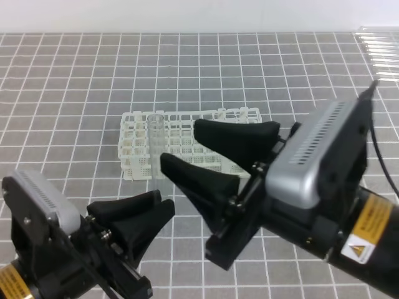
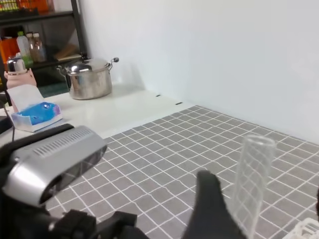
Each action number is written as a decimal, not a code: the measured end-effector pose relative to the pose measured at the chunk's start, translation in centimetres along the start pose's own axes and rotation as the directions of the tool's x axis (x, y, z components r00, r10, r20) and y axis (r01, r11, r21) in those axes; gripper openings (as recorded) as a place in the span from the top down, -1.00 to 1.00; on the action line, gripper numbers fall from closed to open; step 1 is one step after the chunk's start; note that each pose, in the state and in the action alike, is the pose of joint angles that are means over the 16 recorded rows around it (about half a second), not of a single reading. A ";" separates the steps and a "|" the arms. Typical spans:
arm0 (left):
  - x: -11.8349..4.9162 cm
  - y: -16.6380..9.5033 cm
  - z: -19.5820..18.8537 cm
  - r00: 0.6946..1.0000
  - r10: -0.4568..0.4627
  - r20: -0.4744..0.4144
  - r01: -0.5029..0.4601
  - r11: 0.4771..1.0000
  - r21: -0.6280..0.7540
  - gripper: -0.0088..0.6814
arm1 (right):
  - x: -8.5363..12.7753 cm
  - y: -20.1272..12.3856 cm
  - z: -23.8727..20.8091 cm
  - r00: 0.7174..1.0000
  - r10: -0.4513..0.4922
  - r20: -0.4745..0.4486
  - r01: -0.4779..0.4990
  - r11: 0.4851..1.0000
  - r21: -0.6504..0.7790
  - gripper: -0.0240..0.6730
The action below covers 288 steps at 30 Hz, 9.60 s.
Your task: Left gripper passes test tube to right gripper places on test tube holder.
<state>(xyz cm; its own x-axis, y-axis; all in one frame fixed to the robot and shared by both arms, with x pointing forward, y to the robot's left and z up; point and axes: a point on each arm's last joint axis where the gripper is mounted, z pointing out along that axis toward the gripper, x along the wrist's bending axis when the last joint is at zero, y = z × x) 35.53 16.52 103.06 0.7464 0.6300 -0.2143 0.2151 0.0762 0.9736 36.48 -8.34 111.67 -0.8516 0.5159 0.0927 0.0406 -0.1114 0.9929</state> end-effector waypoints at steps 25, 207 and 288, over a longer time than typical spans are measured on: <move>0.0 -0.7 -0.8 0.998 0.060 0.033 -0.056 0.992 -0.111 0.95 | -0.5 -1.8 4.3 0.994 0.100 0.039 -0.098 0.994 -0.045 0.81; 2.0 -7.0 -11.2 0.991 0.066 -0.120 -0.059 0.996 0.065 0.97 | -4.2 -4.0 11.1 0.989 -0.042 0.143 0.063 0.988 -0.143 0.91; 2.1 -7.1 -11.2 0.990 0.069 -0.120 -0.061 0.996 0.068 0.97 | -8.6 -11.7 22.1 0.976 -0.077 0.203 0.088 0.995 -0.048 0.91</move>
<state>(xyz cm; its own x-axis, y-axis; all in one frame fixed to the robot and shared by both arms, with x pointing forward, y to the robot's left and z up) 28.49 25.92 96.59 0.6783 0.7221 -0.1357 0.2113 -0.0148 0.9773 54.91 7.26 100.87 -0.7285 0.6844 0.0291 -0.0603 -0.1063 0.9925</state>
